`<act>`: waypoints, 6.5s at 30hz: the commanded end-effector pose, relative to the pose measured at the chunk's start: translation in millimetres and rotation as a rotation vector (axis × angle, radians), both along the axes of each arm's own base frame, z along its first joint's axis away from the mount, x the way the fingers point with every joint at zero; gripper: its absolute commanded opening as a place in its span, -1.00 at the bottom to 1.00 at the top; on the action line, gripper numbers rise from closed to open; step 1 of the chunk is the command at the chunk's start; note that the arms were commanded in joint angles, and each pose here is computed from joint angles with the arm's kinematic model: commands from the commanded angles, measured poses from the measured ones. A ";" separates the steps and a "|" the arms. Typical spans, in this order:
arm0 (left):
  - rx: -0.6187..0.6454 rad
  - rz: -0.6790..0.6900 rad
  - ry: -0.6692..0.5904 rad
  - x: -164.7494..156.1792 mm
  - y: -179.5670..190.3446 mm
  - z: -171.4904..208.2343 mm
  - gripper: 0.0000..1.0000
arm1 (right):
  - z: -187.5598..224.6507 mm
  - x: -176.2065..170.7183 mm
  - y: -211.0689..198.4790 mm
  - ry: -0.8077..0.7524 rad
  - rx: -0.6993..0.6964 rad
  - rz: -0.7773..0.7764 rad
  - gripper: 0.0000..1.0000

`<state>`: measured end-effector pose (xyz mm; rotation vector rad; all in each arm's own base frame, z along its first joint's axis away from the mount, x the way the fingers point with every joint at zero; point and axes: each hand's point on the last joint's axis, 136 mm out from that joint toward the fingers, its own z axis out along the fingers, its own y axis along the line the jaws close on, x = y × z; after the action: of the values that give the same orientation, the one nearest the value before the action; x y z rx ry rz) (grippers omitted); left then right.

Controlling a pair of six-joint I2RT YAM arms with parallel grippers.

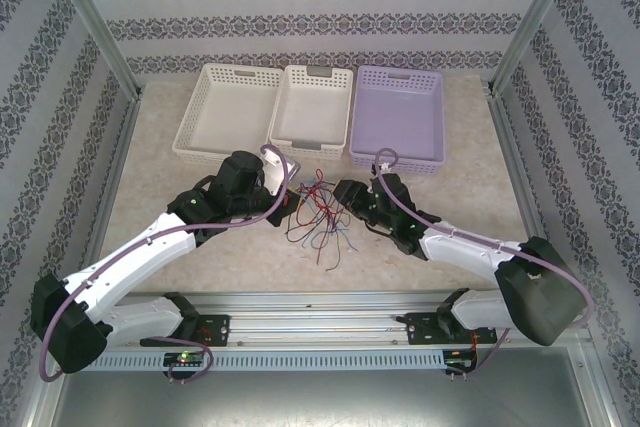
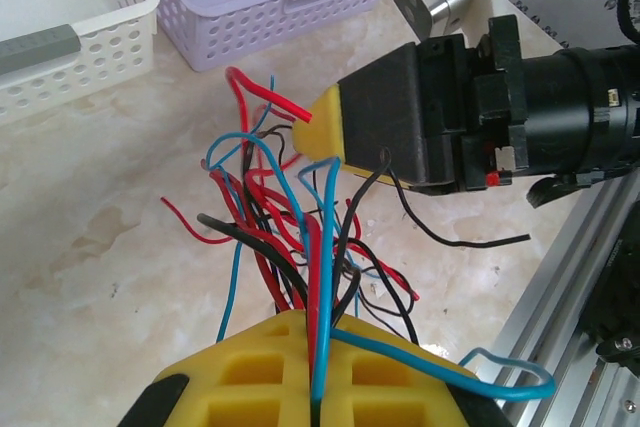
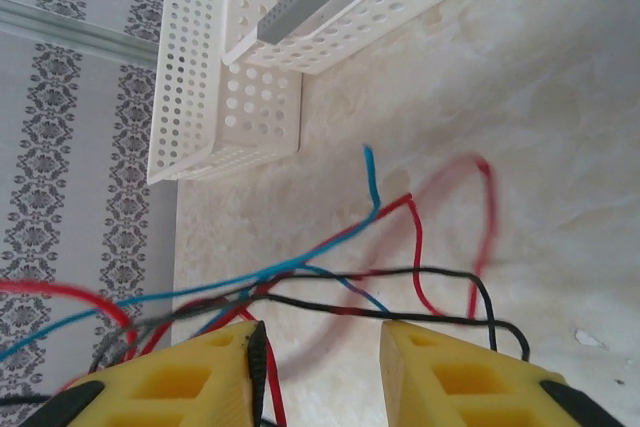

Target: Untangle the cables

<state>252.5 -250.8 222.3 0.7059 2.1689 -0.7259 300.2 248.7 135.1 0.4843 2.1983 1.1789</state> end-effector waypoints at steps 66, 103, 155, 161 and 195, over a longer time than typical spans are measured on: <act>0.230 0.184 -0.095 25.9 42.0 -2.4 -1.00 | 152.7 -24.9 -169.3 -0.273 -0.020 -0.171 -1.00; 0.172 0.194 -0.220 19.1 47.9 20.6 -1.00 | 126.7 198.8 20.2 -0.040 -0.133 0.298 -1.00; 0.164 0.170 -0.221 14.8 44.3 23.8 -1.00 | 134.5 256.5 -20.9 -0.095 -0.290 0.208 -1.00; 0.164 0.170 -0.224 14.2 44.5 24.6 -1.00 | 114.2 252.6 -71.4 -0.025 -0.329 0.113 -1.00; 0.162 0.128 -0.194 9.8 34.6 16.9 -1.00 | 130.3 169.8 -77.4 -0.099 -0.303 0.164 -0.11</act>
<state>265.4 -208.1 235.4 0.6543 2.1095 -0.3747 496.2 139.4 224.6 0.2813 2.4072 0.7883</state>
